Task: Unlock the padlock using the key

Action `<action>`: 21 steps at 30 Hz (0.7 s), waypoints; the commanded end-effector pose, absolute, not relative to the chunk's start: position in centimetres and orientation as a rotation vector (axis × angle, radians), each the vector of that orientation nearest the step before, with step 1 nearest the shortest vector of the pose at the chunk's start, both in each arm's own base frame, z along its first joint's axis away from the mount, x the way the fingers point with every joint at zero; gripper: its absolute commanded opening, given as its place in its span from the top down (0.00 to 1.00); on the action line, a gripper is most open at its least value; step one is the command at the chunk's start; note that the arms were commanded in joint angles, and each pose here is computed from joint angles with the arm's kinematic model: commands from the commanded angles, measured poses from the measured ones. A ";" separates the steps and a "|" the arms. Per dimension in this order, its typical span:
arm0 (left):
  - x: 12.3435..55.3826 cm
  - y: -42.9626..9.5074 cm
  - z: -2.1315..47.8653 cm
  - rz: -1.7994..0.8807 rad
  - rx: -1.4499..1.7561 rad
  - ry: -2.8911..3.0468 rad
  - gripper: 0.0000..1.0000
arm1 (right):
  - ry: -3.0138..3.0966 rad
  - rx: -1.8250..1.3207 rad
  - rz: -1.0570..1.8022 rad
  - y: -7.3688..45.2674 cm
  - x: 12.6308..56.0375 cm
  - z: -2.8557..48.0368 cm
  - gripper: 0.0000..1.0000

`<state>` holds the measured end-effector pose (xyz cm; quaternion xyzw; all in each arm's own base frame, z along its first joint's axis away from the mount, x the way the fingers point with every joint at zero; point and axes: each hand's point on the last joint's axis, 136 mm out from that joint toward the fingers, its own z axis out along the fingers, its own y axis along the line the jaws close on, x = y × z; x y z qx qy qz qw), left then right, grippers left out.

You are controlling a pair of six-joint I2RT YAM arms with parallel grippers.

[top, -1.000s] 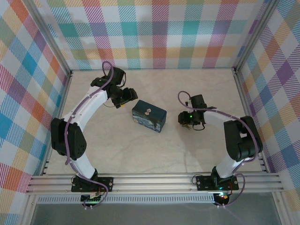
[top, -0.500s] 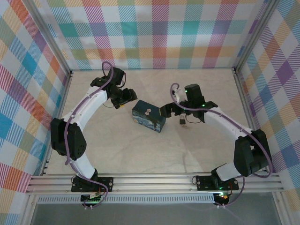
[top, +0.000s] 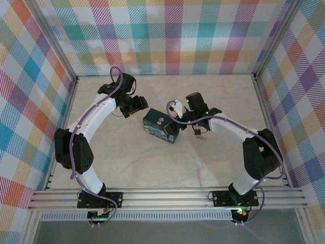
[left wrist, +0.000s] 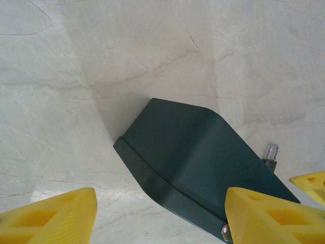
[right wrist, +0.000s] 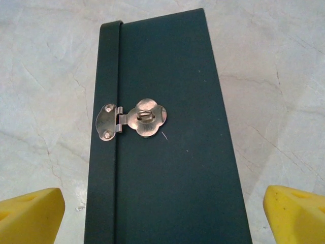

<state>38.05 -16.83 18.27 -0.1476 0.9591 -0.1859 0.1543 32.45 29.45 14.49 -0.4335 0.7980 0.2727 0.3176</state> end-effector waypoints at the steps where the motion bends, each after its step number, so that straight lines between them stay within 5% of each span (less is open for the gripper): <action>1: 37.6 -15.9 19.6 -0.516 -0.420 2.728 0.32 | 2.044 -1.236 0.711 30.4 32.3 14.5 0.00; 10: 37.7 -15.7 19.9 -0.513 -0.422 2.722 0.32 | 2.097 -1.246 0.711 31.1 32.1 12.3 0.01; 19: 37.6 -15.4 20.1 -0.515 -0.430 2.718 0.32 | 2.216 -1.075 0.912 32.3 31.5 13.4 0.34; 21: 37.6 -15.4 20.1 -0.517 -0.430 2.717 0.32 | 2.267 -0.987 0.983 32.7 31.4 13.5 0.35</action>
